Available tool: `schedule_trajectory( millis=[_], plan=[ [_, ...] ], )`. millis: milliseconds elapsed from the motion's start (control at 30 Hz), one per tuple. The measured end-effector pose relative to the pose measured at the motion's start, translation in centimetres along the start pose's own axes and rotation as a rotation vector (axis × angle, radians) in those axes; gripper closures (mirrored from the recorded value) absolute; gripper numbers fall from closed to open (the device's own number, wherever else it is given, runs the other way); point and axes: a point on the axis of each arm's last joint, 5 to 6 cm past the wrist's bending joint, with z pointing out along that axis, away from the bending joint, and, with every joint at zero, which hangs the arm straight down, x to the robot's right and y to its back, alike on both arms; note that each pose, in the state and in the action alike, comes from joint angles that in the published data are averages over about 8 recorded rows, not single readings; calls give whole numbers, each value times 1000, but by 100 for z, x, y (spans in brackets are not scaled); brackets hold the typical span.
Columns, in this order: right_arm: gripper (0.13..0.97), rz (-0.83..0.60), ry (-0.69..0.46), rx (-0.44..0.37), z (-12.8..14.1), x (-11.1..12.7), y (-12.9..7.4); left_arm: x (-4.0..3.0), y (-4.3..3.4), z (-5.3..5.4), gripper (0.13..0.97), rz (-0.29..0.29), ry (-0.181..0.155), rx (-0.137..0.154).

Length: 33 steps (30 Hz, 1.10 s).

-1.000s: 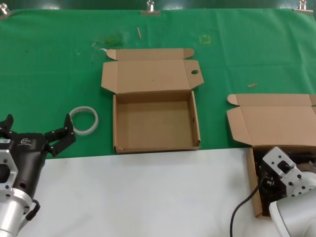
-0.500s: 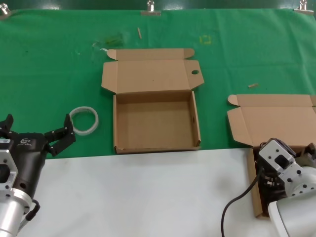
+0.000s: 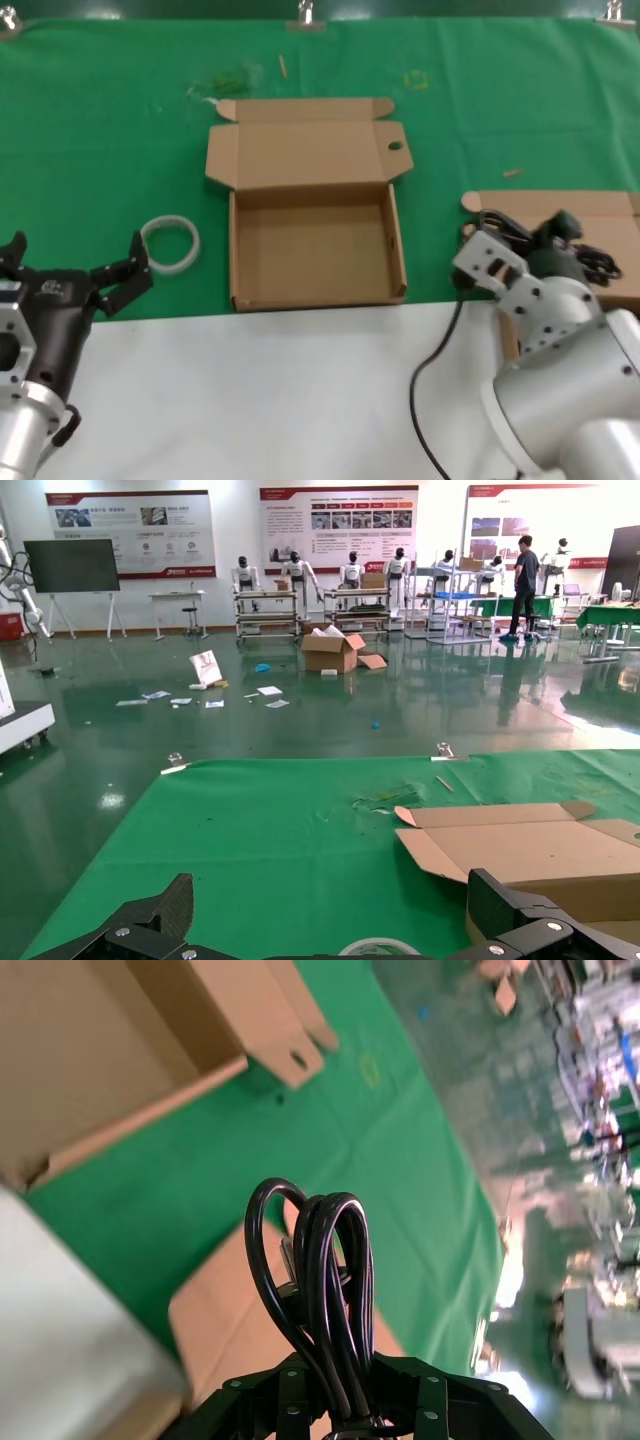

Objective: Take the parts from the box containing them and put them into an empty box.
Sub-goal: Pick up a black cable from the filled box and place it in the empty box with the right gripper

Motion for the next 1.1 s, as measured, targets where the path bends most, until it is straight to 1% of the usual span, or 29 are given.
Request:
schedule_trajectory(
  millis=[167, 300, 567, 733, 967, 1100],
  plan=[
    [954, -68, 9, 63, 185, -65, -243, 0, 0, 0, 132, 0, 0, 0],
    [955, -113, 2, 111, 324, -134, -398, 0, 0, 0, 132, 0, 0, 0],
    [955, -141, -37, 207, 443, -292, -593, 0, 0, 0, 132, 0, 0, 0],
    [955, -130, -59, 274, 399, -402, -669, 0, 0, 0, 132, 0, 0, 0],
    [955, -91, -92, 395, 194, -568, -821, 0, 0, 0, 132, 0, 0, 0],
    [955, -76, -112, 436, 117, -647, -879, 0, 0, 0, 132, 0, 0, 0]
  ],
)
